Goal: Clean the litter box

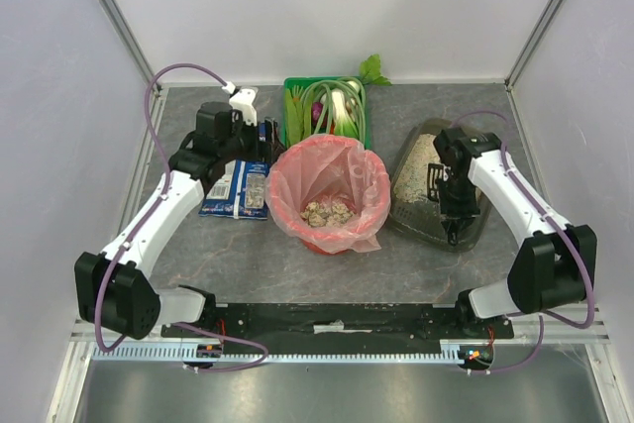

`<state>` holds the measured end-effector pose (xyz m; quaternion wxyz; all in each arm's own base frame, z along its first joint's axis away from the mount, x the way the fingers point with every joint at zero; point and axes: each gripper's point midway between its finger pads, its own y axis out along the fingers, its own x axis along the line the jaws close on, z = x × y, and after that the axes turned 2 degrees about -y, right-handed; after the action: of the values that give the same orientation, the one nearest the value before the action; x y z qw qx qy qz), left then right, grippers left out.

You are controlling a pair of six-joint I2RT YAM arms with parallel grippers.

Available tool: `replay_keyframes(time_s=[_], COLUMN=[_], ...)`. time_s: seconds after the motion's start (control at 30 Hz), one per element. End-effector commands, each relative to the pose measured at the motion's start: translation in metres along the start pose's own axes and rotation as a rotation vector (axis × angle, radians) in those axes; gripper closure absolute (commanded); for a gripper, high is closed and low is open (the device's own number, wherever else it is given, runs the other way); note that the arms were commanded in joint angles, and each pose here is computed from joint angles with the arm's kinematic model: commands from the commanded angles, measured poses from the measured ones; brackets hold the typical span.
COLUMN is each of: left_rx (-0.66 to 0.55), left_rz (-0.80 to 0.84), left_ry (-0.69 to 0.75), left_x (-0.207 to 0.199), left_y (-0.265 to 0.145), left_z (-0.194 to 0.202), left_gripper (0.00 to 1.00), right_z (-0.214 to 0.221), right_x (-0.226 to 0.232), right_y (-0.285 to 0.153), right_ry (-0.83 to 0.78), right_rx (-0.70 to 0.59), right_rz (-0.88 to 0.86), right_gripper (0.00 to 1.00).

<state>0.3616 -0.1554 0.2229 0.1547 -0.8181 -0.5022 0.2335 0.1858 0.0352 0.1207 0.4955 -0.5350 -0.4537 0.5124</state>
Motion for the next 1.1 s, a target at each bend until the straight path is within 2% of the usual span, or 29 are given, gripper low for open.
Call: replay_keyframes(time_s=[0.0,0.17,0.27,0.53,0.67,0.8,0.9,0.93,1.07], left_rx=[-0.026,-0.013,-0.005,0.004,0.004,0.000,-0.008,-0.008,-0.016], left_rz=[0.018,0.012,0.006,-0.006,-0.007,-0.002,-0.024,-0.029,-0.018], left_ry=[0.037,0.027,0.032,0.036,0.035,0.027,0.013,0.004,0.002], left_x=[-0.002,0.000,0.002,0.005,0.005,0.004,0.007,0.007,0.004], left_y=[0.003,0.001,0.000,-0.003,-0.002,-0.002,-0.002,-0.002,0.000], left_z=[-0.002,0.008,0.012,0.022,0.023,0.021,0.015,0.014,0.006], left_gripper=[0.16,0.16,0.16,0.16,0.16,0.16,0.16,0.15,0.15], right_z=[-0.002,0.002,0.004,-0.001,-0.001,-0.002,-0.003,-0.002,-0.012], right_x=[-0.012,-0.007,-0.007,-0.007,-0.016,-0.022,-0.027,-0.027,-0.015], right_y=[-0.009,-0.019,-0.024,-0.035,-0.040,-0.036,-0.024,-0.014,0.003], right_ry=[-0.014,-0.016,-0.022,-0.043,-0.013,0.073,0.175,0.190,0.228], right_rx=[-0.109,-0.313,-0.394,-0.546,-0.594,-0.562,-0.449,-0.369,-0.271], right_rz=[0.025,-0.066,-0.092,-0.128,-0.091,-0.053,0.014,0.049,0.046], right_gripper=[1.00,1.00,1.00,1.00,1.00,1.00,1.00,1.00,1.00])
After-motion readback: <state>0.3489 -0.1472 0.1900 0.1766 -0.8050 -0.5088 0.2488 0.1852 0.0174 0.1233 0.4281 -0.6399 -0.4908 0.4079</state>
